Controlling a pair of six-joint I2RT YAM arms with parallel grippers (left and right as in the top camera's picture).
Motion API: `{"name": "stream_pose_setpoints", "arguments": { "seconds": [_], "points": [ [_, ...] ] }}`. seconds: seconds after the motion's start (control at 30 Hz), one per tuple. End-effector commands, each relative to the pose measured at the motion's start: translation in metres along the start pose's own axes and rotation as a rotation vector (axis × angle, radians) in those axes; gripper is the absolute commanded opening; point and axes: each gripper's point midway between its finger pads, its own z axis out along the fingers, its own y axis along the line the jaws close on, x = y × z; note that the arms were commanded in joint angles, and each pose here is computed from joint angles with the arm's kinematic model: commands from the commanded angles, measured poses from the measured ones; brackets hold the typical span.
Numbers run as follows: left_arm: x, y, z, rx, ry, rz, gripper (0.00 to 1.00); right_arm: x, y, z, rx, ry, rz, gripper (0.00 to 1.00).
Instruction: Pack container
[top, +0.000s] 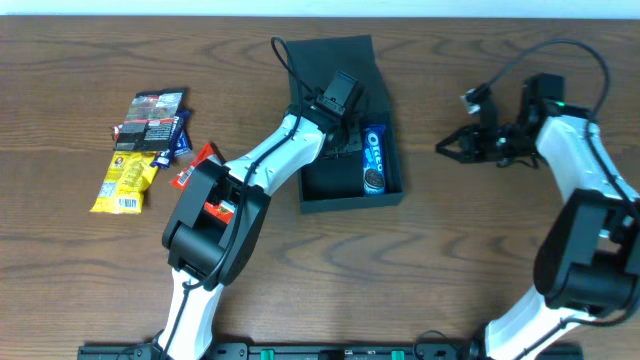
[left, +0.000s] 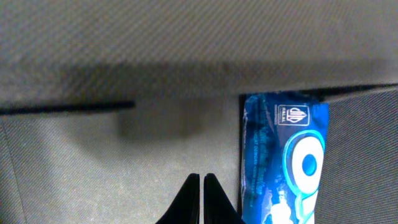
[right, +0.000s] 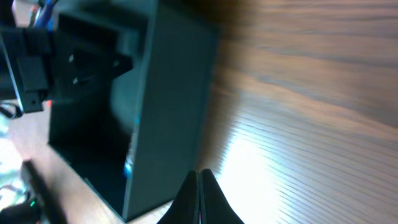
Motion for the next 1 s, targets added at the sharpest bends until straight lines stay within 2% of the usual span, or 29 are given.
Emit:
{"name": "stream_pose_setpoints", "arguments": {
  "seconds": [0.0, 0.27, 0.43, 0.6, 0.97],
  "points": [
    [0.006, 0.000, 0.009, 0.013, 0.026, 0.014, 0.05, 0.007, 0.016, 0.027, -0.073, 0.058, -0.005, 0.01],
    [0.003, -0.007, 0.012, 0.051, 0.020, 0.018, 0.06, 0.025, 0.016, 0.071, -0.077, 0.165, 0.016, 0.01],
    [0.011, -0.003, 0.024, 0.049, 0.055, 0.013, 0.06, 0.027, 0.018, 0.080, -0.076, 0.181, 0.015, 0.01],
    [0.021, -0.012, 0.035, 0.113, 0.109, -0.009, 0.06, 0.027, 0.013, 0.082, -0.045, 0.185, 0.033, 0.01],
    [0.027, -0.024, 0.033, 0.178, 0.147, -0.012, 0.06, 0.033, 0.037, 0.108, -0.064, 0.229, -0.022, 0.01]
  ]
}}
